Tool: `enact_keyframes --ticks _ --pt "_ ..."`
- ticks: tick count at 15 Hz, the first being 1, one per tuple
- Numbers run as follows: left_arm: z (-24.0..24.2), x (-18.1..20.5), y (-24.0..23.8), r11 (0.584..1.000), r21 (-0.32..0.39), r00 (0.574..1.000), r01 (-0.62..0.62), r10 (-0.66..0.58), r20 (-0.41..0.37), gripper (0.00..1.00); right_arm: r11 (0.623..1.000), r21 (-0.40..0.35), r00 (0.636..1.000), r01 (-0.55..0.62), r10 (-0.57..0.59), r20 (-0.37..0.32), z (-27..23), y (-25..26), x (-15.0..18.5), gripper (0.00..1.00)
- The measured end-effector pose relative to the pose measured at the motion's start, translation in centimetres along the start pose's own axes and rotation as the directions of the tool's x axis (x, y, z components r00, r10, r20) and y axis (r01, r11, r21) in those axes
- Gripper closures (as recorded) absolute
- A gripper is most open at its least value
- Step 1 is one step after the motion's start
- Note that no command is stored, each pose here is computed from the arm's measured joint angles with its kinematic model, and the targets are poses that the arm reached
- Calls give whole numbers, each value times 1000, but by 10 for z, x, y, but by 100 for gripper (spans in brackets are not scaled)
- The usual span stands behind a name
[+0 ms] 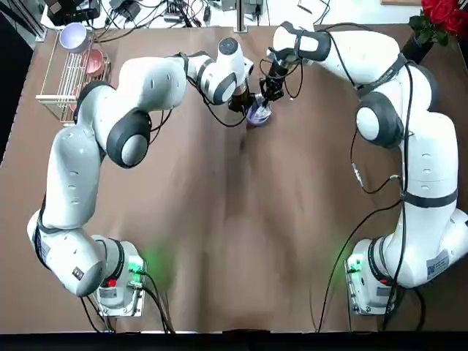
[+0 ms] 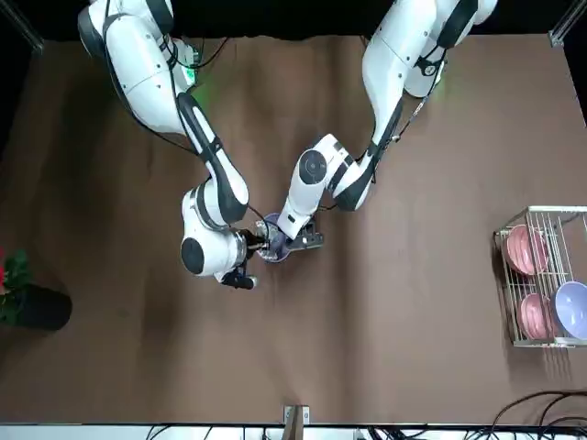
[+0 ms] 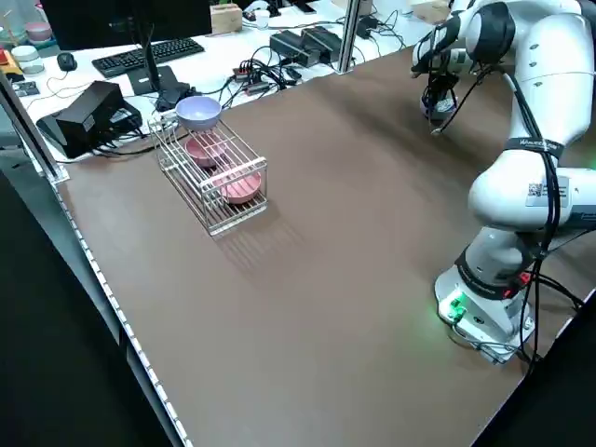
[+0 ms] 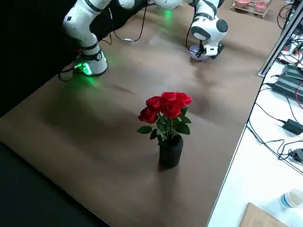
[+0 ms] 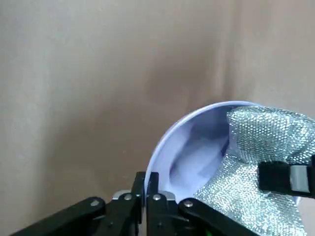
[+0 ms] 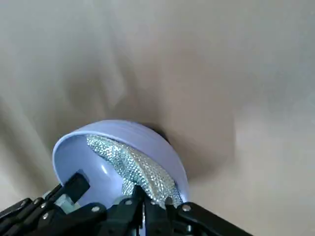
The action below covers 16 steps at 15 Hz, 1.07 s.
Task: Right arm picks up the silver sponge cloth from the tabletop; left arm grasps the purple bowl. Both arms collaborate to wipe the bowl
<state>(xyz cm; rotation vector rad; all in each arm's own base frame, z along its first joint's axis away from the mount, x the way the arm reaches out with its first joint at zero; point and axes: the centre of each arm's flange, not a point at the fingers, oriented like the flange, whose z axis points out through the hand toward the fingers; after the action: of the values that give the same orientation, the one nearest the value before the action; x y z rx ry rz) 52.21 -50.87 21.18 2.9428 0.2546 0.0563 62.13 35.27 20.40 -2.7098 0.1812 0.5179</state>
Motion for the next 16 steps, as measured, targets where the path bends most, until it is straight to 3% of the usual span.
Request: enact_keyframes --ticks 8,13,16 --pt "-1 3 -2 1000 0 1000 4 -4 -3 96 996 45 996 -79 81 -43 -21 -6 7 97" --pt "-1 9 -6 1000 3 1000 8 -8 -5 96 994 25 990 -103 100 101 -55 11 6 97" --pt "-8 24 -15 1000 2 1000 10 -10 -12 96 991 23 976 -130 124 177 -98 47 16 97"
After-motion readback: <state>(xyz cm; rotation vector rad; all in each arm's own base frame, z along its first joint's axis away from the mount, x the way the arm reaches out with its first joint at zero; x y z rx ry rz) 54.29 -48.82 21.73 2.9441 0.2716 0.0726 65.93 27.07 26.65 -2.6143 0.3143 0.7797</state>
